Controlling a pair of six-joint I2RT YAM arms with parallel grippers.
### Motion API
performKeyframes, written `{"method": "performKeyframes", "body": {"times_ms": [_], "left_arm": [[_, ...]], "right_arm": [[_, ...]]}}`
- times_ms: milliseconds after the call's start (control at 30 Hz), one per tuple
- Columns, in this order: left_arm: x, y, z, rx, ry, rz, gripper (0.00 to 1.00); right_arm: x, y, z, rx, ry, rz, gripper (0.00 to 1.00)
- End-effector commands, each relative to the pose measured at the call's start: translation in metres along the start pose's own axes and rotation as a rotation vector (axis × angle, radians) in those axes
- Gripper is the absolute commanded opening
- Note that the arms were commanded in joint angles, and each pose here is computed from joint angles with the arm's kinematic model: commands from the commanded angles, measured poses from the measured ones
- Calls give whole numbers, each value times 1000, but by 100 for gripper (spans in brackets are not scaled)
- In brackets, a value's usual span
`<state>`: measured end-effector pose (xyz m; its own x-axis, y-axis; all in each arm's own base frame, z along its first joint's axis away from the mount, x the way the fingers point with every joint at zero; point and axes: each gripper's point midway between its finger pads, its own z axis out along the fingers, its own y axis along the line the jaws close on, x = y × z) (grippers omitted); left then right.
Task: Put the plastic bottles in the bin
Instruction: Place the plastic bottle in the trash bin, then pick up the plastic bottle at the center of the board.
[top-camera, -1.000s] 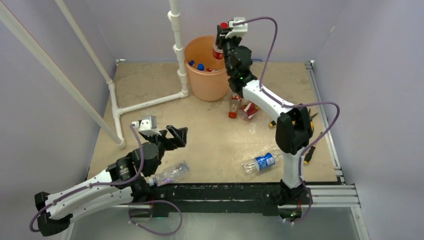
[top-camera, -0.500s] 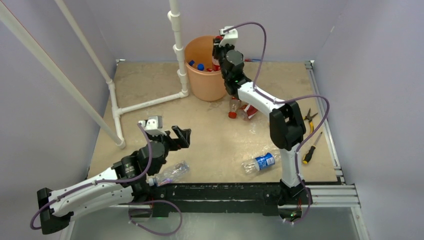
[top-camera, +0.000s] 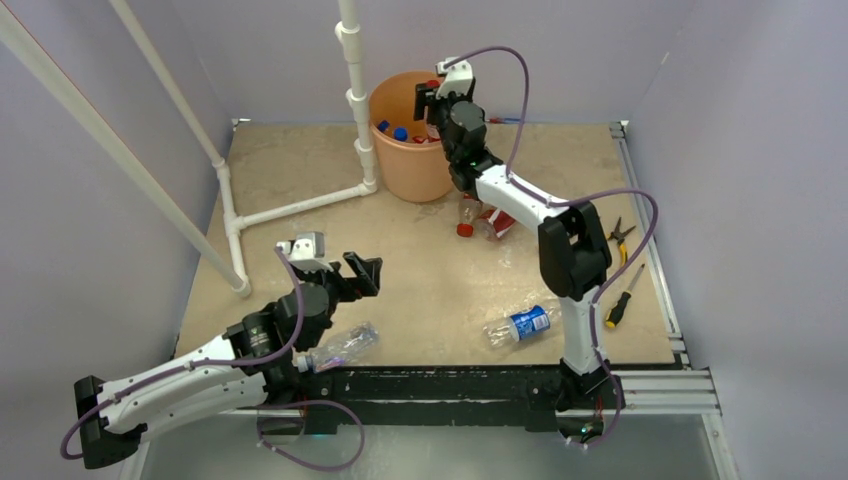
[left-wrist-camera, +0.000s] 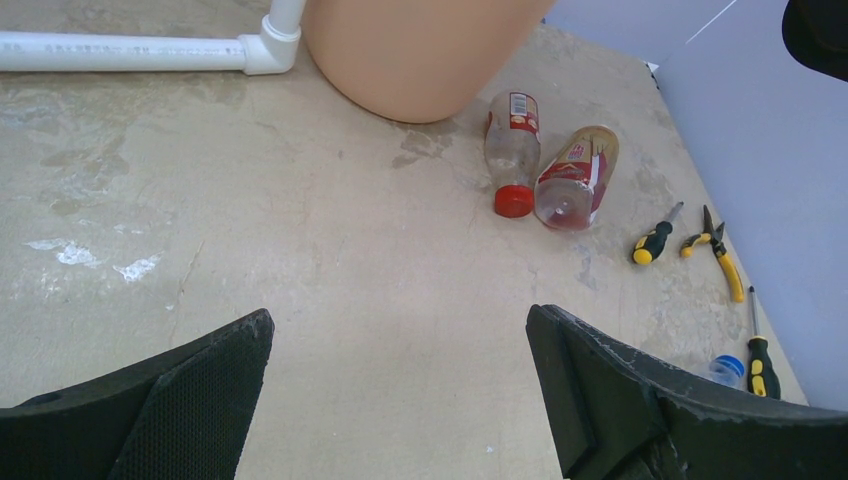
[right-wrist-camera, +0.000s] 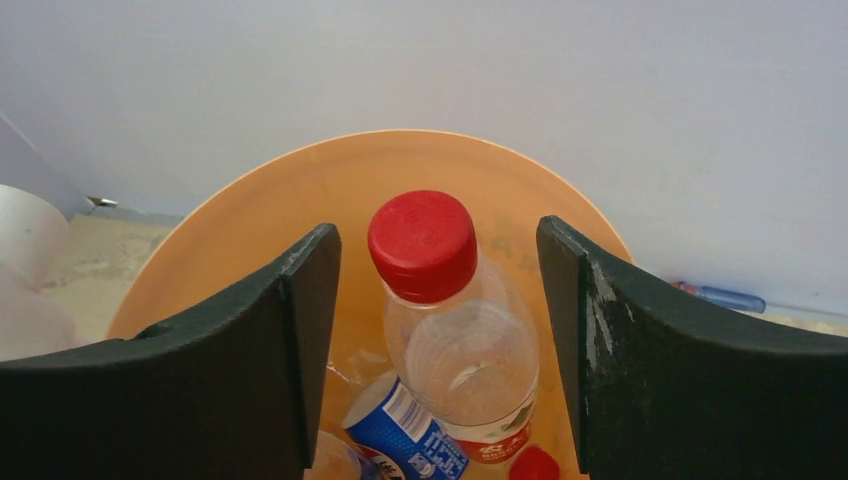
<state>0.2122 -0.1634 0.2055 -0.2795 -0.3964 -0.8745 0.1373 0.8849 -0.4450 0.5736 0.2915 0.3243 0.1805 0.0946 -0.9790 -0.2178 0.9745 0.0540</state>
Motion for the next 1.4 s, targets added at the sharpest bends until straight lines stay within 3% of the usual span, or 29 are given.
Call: {"method": "performKeyframes", "body": {"times_ms": [0,200,400,600,1067,1367], "left_arm": [[1,-2,0,11,-7,-27,99],[0,-3,-1,17,-6,-39,99],[-1,-3,-3,22,-6,-58,99],[2,-4,-3,38,0,-69,99],[4,-6,-8,62,23,-93,99],[-5,-2,-8,37,-9,-106,99]], "right_arm": [[-41,0,-5,-7,-71,35,79],[-87,0,-12,-16,-145,110,87],[-132,1,-19,-40,-188,132,86],[-101,-1,-14,-18,-84,90,85],[-54,23,-50,-180,56,205,71],[-168,-25,-101,-38,-154,309,80]]}}
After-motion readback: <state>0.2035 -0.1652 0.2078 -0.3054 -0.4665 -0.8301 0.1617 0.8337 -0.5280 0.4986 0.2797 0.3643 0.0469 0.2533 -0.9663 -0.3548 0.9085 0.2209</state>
